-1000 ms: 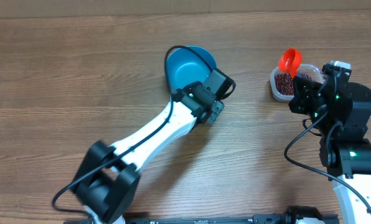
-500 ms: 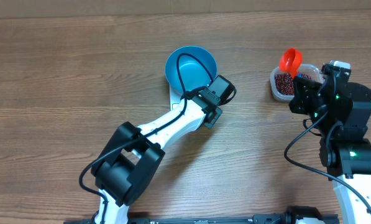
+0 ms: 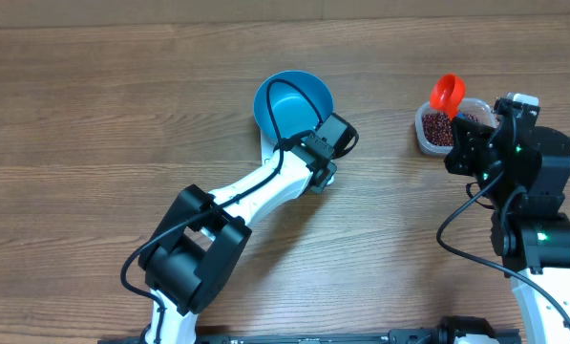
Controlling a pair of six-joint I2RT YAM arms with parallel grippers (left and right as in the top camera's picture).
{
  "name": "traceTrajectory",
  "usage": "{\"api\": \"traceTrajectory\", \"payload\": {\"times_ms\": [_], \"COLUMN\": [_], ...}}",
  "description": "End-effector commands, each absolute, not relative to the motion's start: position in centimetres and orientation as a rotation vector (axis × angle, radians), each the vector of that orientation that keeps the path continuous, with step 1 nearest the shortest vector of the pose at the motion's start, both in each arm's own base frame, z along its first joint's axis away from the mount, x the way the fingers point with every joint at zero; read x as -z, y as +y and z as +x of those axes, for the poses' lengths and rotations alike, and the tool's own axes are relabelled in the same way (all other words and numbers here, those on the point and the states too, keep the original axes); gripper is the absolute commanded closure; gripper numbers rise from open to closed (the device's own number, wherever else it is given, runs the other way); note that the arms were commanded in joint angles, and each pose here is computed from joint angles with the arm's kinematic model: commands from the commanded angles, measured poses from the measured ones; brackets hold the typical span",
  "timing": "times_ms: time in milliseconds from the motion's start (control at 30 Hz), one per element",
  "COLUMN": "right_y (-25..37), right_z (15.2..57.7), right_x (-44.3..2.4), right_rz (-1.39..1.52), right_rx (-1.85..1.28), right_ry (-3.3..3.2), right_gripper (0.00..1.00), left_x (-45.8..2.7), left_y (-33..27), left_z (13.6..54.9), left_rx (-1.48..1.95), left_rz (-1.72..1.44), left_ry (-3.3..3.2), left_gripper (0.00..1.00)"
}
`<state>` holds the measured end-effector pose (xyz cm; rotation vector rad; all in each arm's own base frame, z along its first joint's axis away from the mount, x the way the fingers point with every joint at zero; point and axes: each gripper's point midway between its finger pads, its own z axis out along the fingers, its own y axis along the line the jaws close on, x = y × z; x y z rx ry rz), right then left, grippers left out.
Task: Scoop item into bowl and weigh 150g on scale
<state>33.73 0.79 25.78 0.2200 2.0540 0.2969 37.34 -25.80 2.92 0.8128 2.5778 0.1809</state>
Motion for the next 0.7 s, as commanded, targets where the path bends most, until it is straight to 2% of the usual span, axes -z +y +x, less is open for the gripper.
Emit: {"api": "traceTrajectory", "payload": {"times_ms": [0, 667], "right_y": [0.35, 0.36], "right_z": [33.97, 33.88], "right_x": [-27.62, -27.45], "right_rz": [0.221, 0.223], "right_rx": [-0.28, -0.28], "right_ry": [2.009, 2.016], "right_gripper": [0.96, 0.97], "left_x": [-1.56, -1.47], "left_y": [-25.2, -25.49], "left_z": [36.81, 36.79], "left_rx": [-0.197, -0.163], "left_rz": [0.804, 0.802], "left_ry": [2.612, 2.616], "left_gripper": [0.96, 0.96]}}
